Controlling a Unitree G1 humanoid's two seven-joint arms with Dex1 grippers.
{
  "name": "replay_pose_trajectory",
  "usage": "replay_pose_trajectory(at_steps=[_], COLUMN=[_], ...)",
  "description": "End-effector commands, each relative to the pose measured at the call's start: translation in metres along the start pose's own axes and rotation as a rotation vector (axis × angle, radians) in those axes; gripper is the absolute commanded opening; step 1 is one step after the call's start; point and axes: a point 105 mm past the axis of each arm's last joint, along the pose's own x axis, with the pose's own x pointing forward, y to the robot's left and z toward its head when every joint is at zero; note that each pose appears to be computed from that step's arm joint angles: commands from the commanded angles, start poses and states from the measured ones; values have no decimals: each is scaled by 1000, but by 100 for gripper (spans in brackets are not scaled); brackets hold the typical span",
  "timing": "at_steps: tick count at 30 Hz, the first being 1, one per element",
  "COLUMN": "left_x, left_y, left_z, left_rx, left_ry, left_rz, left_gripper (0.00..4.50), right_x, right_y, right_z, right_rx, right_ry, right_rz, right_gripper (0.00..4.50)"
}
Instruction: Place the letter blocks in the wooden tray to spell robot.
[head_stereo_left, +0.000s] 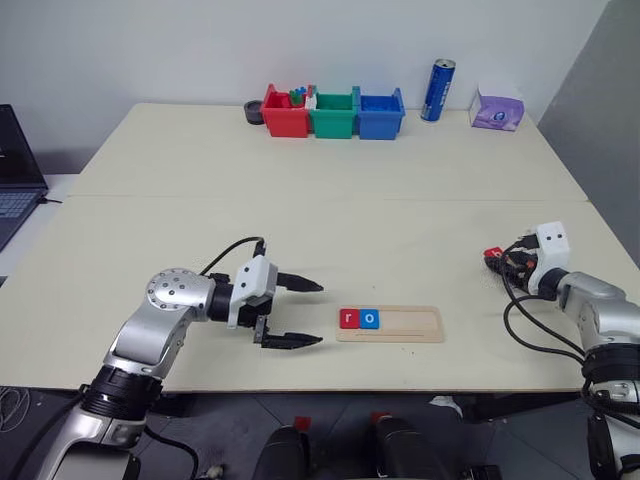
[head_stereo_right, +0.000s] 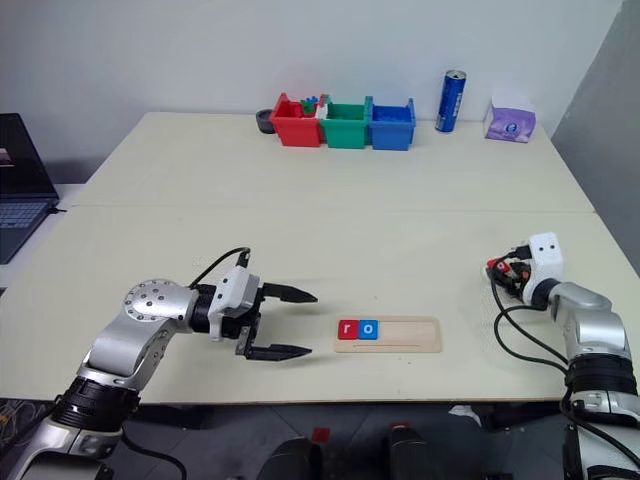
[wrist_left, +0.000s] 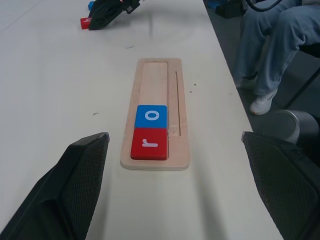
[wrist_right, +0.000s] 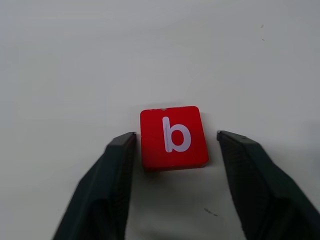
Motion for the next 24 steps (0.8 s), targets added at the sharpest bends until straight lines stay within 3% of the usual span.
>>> replay_pose_trajectory(at_steps=[1,5,8,14,24], left_x=[-6,-7,-6,-2,3], left_y=[2,0,-4,-8,-6], left_z=[-1,-2,-4,-9,-11], left_rx=[48,56,56,50,68], left_ry=[38,43,44,52,51], left_rz=[4,-5,-16,-36,-67], left_gripper=[450,450,450,450,450], right_x=[2,-13,-38,-81,-94], right_y=[3,12,35,86,113], right_z=[-2,-2,-13,-43,-75], right_rx=[-13,-73,-92,34,215], right_ry=[6,-9,-5,35,101], right_rz=[-3,-21,-28,-107,-234], right_gripper=[145,146,146,146,146])
